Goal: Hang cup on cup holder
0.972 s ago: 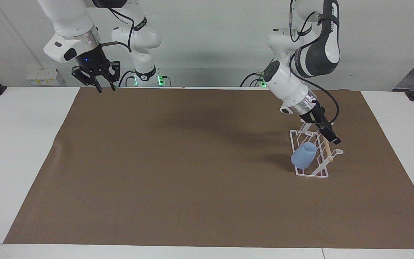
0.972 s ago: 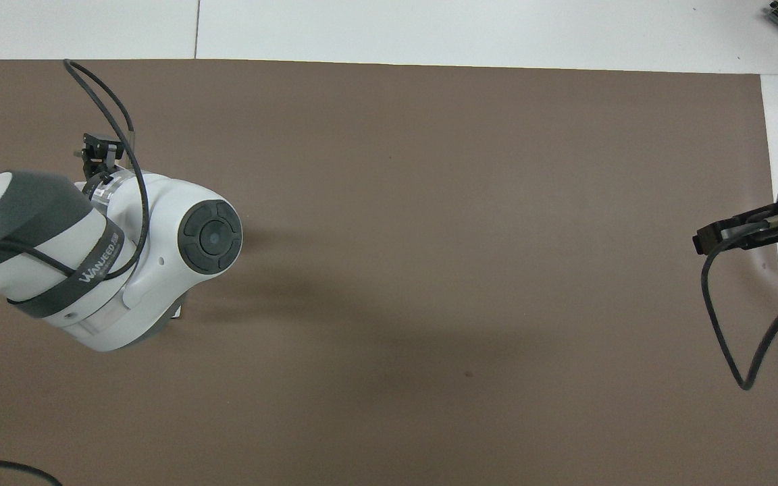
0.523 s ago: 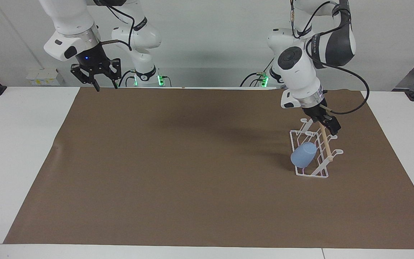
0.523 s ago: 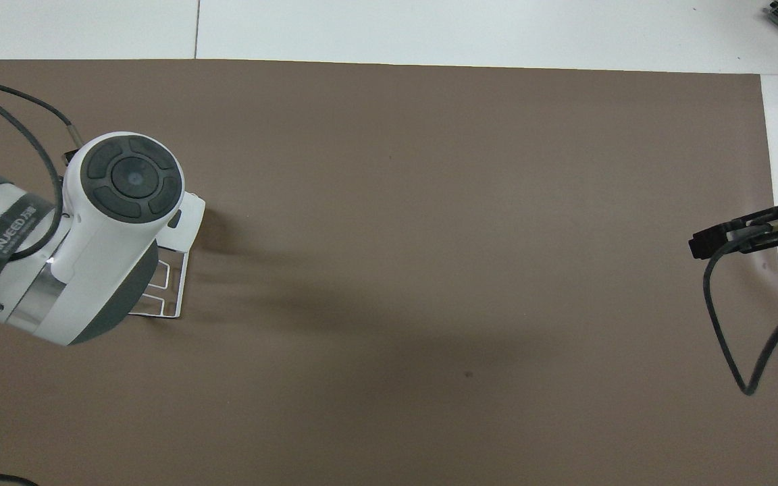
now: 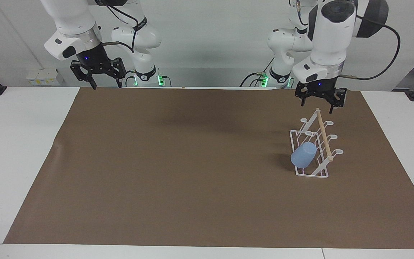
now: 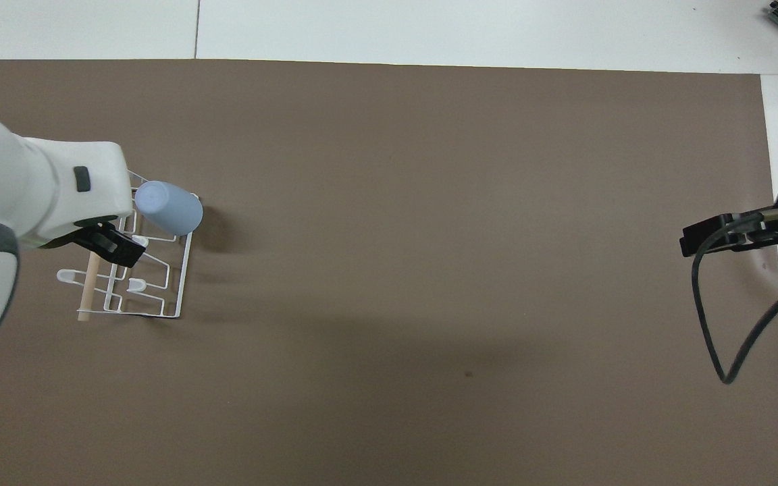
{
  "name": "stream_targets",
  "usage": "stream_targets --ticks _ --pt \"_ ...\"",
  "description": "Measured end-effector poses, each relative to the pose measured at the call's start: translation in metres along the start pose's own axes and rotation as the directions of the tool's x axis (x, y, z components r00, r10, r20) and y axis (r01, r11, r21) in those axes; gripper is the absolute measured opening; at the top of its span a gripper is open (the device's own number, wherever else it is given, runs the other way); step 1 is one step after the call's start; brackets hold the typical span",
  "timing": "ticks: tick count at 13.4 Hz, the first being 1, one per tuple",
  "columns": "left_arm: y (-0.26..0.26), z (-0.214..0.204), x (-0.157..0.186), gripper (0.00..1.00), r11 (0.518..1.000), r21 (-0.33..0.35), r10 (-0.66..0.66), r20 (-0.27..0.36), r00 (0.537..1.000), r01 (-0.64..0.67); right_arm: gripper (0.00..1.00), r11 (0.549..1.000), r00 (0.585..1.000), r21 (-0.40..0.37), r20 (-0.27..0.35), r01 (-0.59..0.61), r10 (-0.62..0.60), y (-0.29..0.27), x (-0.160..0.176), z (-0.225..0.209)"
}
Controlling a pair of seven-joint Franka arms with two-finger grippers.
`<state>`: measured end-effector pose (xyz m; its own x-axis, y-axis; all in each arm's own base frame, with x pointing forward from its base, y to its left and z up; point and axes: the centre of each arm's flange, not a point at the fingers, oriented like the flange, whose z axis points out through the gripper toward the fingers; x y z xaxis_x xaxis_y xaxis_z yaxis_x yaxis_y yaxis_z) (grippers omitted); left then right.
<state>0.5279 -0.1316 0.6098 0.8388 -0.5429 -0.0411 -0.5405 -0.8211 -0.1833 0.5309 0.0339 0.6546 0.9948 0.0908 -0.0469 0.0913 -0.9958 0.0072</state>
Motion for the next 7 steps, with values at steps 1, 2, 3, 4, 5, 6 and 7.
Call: stream_targets --ticks 1,2,3,4,5,6,7 --pt "-0.012 -0.016 -0.006 1.0 0.998 -0.039 -0.05 -0.026 0.998 0.049 0.92 1.0 1.0 0.0 0.0 -0.001 0.001 0.0 0.0 0.0" --pt "-0.023 -0.027 -0.011 1.0 0.994 -0.072 -0.088 -0.048 0.995 0.084 1.0 1.0 1.0 0.0 0.0 -0.001 0.001 0.0 0.0 0.0" --pt "-0.032 -0.033 -0.015 1.0 0.989 -0.098 -0.115 -0.056 0.992 0.109 1.0 1.0 1.0 0.0 0.0 -0.002 0.002 0.001 0.0 0.0" --pt "-0.039 -0.035 -0.019 1.0 0.984 -0.12 -0.136 -0.057 0.989 0.129 1.0 1.0 1.0 0.0 0.001 -0.003 0.003 0.001 0.0 0.0" --pt "-0.044 -0.039 -0.023 1.0 0.98 -0.135 -0.154 -0.057 0.986 0.145 1.0 1.0 1.0 0.0 0.002 -0.003 0.003 0.001 0.0 0.001" --pt "-0.049 -0.045 -0.027 1.0 0.977 -0.144 -0.169 -0.055 0.984 0.16 1.0 1.0 1.0 0.0 0.003 -0.004 0.004 0.001 0.0 0.002" --pt "-0.055 -0.05 -0.032 1.0 0.973 -0.147 -0.184 -0.049 0.982 0.175 1.0 1.0 1.0 0.0 0.005 -0.004 0.004 0.001 0.0 0.002"
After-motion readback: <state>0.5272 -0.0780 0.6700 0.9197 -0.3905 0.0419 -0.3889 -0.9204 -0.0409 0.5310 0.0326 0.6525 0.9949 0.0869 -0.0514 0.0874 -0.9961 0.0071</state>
